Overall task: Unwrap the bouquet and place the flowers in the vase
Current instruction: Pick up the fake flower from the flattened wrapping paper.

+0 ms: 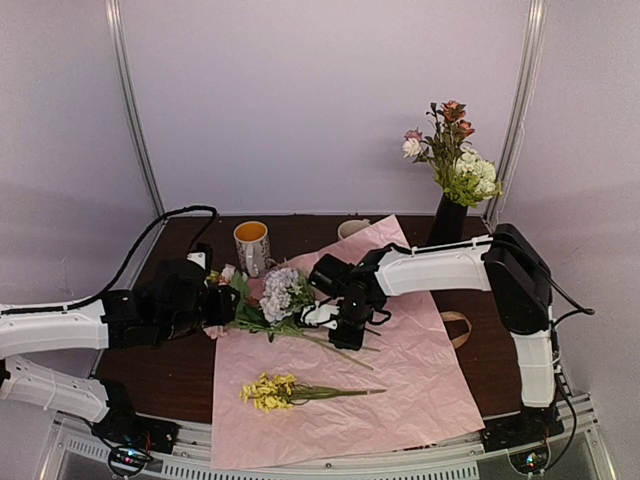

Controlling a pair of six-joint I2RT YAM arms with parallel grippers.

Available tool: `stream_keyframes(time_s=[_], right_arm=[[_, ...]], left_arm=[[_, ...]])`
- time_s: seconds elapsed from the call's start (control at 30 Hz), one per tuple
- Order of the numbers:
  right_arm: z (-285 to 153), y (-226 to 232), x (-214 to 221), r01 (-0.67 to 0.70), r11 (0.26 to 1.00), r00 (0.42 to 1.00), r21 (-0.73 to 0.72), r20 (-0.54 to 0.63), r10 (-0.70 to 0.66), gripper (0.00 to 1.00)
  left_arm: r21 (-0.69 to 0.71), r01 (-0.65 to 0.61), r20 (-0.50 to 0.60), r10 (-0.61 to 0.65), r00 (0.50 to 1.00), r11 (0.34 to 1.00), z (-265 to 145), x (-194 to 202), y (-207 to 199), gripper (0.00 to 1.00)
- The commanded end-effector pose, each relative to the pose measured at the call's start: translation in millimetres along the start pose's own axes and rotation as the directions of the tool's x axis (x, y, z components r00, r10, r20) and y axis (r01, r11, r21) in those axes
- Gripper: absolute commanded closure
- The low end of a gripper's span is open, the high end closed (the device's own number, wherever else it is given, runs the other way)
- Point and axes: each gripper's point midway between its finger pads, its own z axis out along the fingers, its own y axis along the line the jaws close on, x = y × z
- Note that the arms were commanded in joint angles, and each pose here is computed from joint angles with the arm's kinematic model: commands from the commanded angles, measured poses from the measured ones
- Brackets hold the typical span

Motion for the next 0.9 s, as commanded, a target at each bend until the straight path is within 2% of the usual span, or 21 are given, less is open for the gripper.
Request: stream_keyframes(time_s=[0.0, 0.17, 0.27, 0.37, 0.47, 0.6, 0.73, 0.87], right_arm=[[-26.8, -3.9, -9.9, -0.027, 1.0, 0.999, 0.015, 0.035, 0.026, 1.0], [-98.4, 6.5, -34.6, -0.064, 0.996, 0.98, -0.057, 0.183, 0.073, 1.0], [-131.7, 19.1, -44.8, -0.055, 0.99, 0.963, -0.13, 0.256, 0.088, 1.0], [-154.4, 26.6, -49.5, -0.073, 0.975, 0.943, -0.21, 0.303, 0.136, 1.0], [-171.3, 22.9, -51.8, -0.101, 0.96, 0.919, -0.26, 0.345, 0.19, 1.0], [-188.6, 6.8, -55.2, -0.133, 0.946, 0.872, -0.295, 0.42, 0.253, 1.0], [-214.3, -0.2, -62.7, -0.105, 0.928, 0.799, -0.358, 0.525, 0.293, 1.0], [-239.6, 2.4, -68.3, -0.056, 0.93, 0.739, -0.363, 0.611, 0.283, 1.0]], left_arm=[[0.039, 0.027, 0.045, -0.028, 0.999, 0.999, -2.8, -16.7, -11.9, 0.46], [0.066, 0.05, 0.089, -0.056, 0.994, 0.997, -13.2, -28.9, -12.9, 0.47], [0.179, -0.065, 0.182, 0.032, 0.983, 0.982, -29.8, -49.0, -31.7, 0.46], [0.289, -0.19, 0.288, 0.104, 0.952, 0.938, -60.8, -71.0, -50.2, 0.44], [0.398, -0.256, 0.399, 0.085, 0.913, 0.881, -98.6, -91.4, -64.1, 0.44], [0.505, -0.311, 0.442, 0.069, 0.895, 0.805, -128.5, -105.5, -85.7, 0.42], [0.526, -0.261, 0.401, 0.035, 0.915, 0.809, -116.0, -109.2, -96.6, 0.39], [0.544, -0.14, 0.398, -0.107, 0.911, 0.827, -90.8, -117.0, -103.4, 0.37]])
